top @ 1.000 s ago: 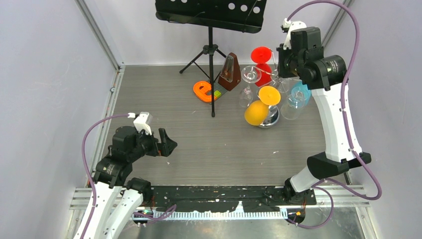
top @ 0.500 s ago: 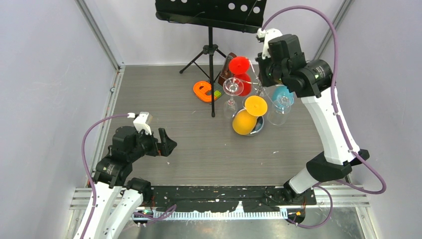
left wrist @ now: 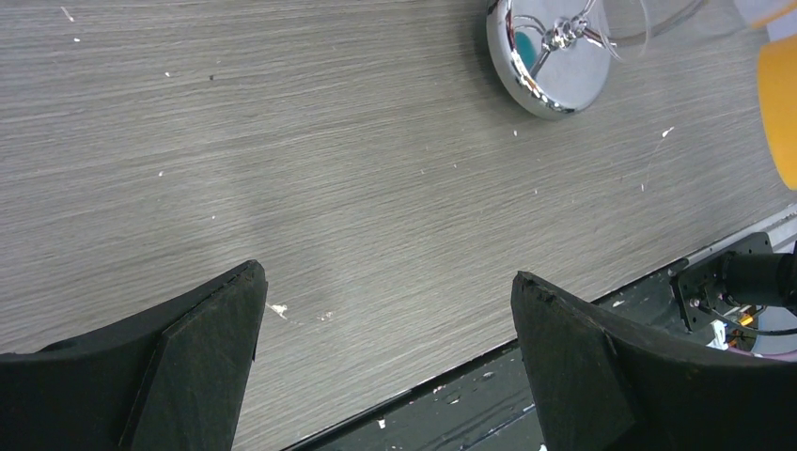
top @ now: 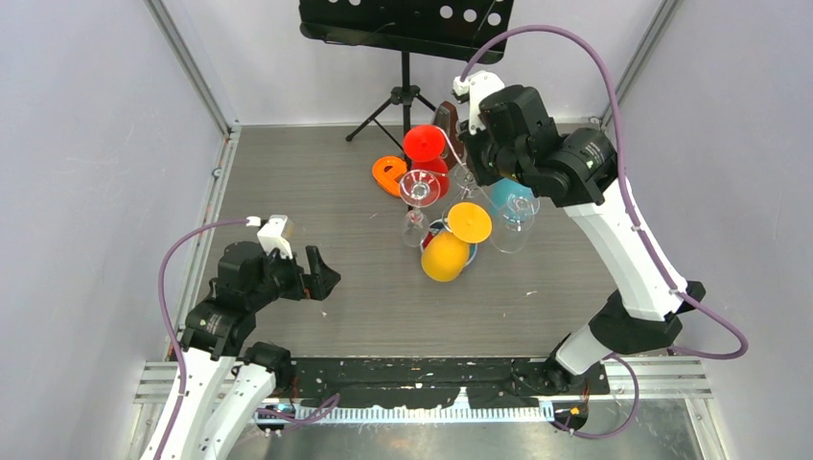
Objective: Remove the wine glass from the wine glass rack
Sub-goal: Place the wine rack at the center of the board.
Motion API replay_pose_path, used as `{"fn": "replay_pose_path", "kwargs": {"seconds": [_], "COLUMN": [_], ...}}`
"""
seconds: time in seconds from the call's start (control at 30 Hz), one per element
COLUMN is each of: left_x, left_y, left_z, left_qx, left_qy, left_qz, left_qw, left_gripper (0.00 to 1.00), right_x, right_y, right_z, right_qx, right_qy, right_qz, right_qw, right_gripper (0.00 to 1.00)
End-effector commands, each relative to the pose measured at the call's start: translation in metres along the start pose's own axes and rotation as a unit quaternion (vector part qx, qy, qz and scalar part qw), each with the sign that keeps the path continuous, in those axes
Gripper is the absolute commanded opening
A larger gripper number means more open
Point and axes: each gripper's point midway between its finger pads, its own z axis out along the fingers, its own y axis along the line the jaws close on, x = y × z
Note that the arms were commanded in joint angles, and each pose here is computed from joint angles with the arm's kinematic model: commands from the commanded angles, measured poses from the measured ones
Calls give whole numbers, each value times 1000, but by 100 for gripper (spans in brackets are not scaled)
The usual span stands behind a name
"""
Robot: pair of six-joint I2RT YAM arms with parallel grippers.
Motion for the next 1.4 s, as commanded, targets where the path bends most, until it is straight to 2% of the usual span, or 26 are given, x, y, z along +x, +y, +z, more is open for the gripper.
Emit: {"fn": "replay_pose_path", "kwargs": {"seconds": [0.0, 0.73, 1.37], "left_x": [-5, -4, -3], "left_y": [0, 2, 3], "left_z": [0, 0, 1], "left_qx": [-3, -7, -8], "left_qy": [-8, -6, -2], "left_qz": [10, 9, 8], "left_qw": [1000, 1000, 1000], "left_gripper": [99, 99, 99], "right_x": [-96, -86, -76], "right_y": [-7, 50, 53], "right_z": [-57, -27, -2], "right_qx": [-1, -63, -39], "right_qy": [-202, -158, -137], "right_qz": [63, 26, 19], "right_qw": [977, 985, 990], "right_gripper": [6, 6, 6]}}
